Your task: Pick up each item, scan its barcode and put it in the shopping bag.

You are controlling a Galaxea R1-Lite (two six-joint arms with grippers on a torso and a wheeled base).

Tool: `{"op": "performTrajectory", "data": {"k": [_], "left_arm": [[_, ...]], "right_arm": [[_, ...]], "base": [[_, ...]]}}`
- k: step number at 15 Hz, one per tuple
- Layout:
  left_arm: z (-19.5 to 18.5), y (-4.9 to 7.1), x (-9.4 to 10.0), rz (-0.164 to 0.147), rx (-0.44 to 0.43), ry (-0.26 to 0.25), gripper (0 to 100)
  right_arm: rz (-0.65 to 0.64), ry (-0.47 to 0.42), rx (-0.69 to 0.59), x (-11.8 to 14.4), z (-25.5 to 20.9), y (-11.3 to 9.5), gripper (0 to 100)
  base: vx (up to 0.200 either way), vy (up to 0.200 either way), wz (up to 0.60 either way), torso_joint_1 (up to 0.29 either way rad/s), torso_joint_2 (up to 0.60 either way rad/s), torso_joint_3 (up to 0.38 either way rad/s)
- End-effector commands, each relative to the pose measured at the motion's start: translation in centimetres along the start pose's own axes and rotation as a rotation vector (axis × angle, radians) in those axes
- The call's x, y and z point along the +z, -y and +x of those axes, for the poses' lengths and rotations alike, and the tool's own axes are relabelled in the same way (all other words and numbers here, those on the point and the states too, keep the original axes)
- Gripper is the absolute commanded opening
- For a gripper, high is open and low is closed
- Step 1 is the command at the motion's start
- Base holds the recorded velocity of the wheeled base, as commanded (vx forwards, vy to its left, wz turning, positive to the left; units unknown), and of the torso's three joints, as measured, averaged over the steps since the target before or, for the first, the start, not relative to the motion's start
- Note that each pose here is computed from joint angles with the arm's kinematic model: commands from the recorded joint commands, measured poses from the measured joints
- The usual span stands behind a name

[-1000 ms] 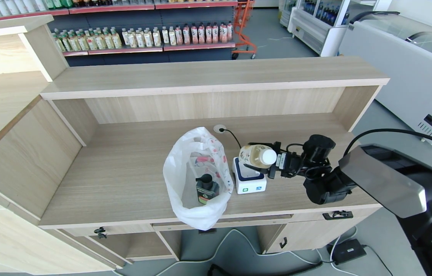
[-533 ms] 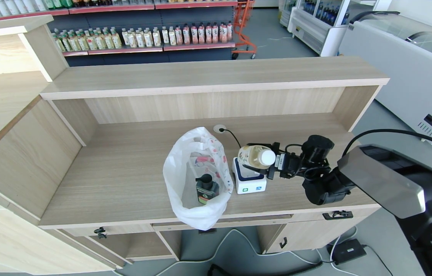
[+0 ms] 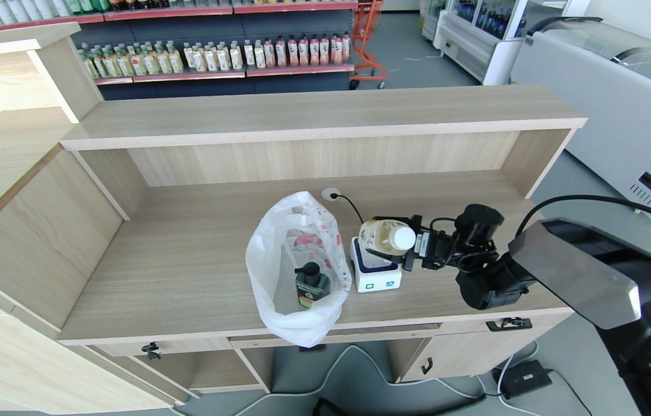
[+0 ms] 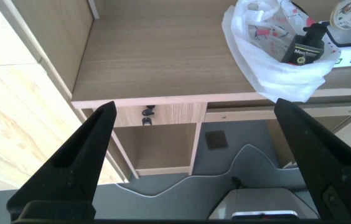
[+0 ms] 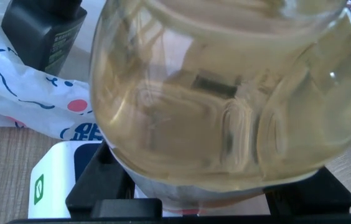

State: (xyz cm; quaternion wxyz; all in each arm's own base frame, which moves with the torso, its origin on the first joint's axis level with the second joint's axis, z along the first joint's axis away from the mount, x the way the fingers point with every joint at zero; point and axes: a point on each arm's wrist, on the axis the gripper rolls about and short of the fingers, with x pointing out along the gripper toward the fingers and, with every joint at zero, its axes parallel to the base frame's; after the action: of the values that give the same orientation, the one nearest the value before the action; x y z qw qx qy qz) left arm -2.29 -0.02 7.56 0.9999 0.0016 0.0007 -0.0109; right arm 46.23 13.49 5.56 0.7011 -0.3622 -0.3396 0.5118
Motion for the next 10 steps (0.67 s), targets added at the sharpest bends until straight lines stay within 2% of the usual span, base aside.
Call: {"op": "performTrajectory", "data": {"k": [1, 3, 5, 6, 8, 10], "left_arm": [[0.0, 0.0, 0.0, 0.0, 0.0, 0.0, 100], [0.0, 0.0, 0.0, 0.0, 0.0, 0.0, 100], [0.0, 0.0, 0.0, 0.0, 0.0, 0.0, 100], [0.0, 0.0, 0.0, 0.0, 0.0, 0.0, 100], [0.0, 0.0, 0.0, 0.0, 0.0, 0.0, 100], [0.0, 0.0, 0.0, 0.0, 0.0, 0.0, 100]], "right_arm": [[-0.003, 0.002, 0.001, 0.0, 0.0, 0.0, 0], [-0.003, 0.002, 0.0, 0.1, 0.1, -0.1, 0], [-0.018, -0.005, -0.021, 0.8, 0.0, 0.9, 0], [-0.001, -0.009, -0.037, 1.8, -0.5, 2.2, 0], [0.028, -0.019, -0.098, 4.4, -2.7, 5.9, 0], [0.131, -0.072, -0.177, 7.2, -6.3, 7.9, 0]], "base": [[0.0, 0.0, 0.0, 0.0, 0.0, 0.0], [0.0, 0.0, 0.0, 0.0, 0.0, 0.0], [0.0, 0.0, 0.0, 0.0, 0.0, 0.0], [0.0, 0.0, 0.0, 0.0, 0.0, 0.0], [0.0, 0.0, 0.0, 0.0, 0.0, 0.0], [0.0, 0.0, 0.0, 0.0, 0.0, 0.0]]}}
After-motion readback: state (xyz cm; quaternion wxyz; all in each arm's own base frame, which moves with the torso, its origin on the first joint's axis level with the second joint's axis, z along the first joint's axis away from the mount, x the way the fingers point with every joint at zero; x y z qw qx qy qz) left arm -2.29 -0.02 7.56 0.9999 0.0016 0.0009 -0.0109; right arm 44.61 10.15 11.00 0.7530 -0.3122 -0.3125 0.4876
